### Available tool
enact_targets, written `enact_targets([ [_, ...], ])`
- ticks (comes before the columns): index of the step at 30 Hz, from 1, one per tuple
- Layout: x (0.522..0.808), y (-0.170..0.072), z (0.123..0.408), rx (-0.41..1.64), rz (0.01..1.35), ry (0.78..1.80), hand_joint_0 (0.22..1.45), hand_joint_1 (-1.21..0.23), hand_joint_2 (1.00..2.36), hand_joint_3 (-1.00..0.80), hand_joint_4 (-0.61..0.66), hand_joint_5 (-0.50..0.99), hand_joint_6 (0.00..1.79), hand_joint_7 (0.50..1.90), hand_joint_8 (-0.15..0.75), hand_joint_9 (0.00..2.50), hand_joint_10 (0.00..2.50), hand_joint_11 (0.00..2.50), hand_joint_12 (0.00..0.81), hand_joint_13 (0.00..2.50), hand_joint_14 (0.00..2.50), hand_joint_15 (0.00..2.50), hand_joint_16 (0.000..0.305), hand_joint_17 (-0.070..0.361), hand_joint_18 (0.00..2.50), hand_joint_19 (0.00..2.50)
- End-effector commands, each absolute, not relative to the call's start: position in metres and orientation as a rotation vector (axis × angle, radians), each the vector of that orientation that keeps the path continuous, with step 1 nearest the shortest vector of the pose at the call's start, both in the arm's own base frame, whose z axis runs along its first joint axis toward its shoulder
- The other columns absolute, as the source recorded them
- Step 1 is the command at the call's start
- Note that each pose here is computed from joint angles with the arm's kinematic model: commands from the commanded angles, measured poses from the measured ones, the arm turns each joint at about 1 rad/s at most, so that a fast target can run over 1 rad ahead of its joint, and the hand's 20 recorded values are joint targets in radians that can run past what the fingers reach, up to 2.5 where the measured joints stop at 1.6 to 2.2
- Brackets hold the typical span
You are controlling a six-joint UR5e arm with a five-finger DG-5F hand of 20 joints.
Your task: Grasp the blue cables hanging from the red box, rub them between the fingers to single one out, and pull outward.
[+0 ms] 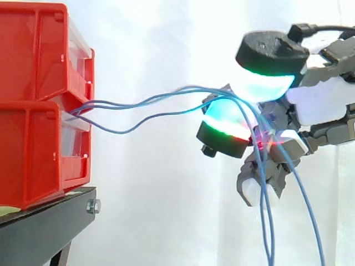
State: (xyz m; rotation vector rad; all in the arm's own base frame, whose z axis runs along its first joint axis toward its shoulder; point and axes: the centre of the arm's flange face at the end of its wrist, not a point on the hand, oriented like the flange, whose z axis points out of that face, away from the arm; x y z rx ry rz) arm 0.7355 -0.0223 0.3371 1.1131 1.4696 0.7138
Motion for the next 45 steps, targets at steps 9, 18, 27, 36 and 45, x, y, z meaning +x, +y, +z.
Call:
enact_targets([
  [9,0.7357,-0.0207,0.3365,1.116,0.720,1.470,0.56,-0.73,1.01,-0.23,0.05,-0.11,0.91,0.99,0.397,1.25,0.01,0.90,0.435,0.91,0.02,0.51,0.062,0.140,0.84,0.37],
  [18,0.7356,-0.0218,0.3377,1.122,0.726,1.463,0.56,-0.58,1.01,-0.21,0.08,-0.10,0.85,0.96,0.396,1.27,0.02,0.79,0.435,0.91,0.02,0.47,0.065,0.145,0.84,0.37],
  [27,0.7360,-0.0217,0.3367,1.168,0.766,1.436,0.56,-0.56,1.01,-0.22,0.10,-0.10,0.84,1.00,0.410,1.27,0.02,0.83,0.440,0.90,0.02,0.48,0.064,0.145,0.84,0.37],
  [36,0.7357,-0.0219,0.3365,1.173,0.766,1.435,0.56,-0.75,1.01,-0.15,0.11,-0.13,0.89,0.97,0.405,1.24,0.02,0.93,0.441,0.89,0.02,0.51,0.063,0.141,0.84,0.36],
  [45,0.7357,-0.0215,0.3365,1.182,0.779,1.431,0.55,-0.61,1.01,-0.18,0.11,-0.11,0.88,0.97,0.411,1.27,0.02,0.83,0.448,0.92,0.02,0.50,0.067,0.151,0.87,0.37],
])
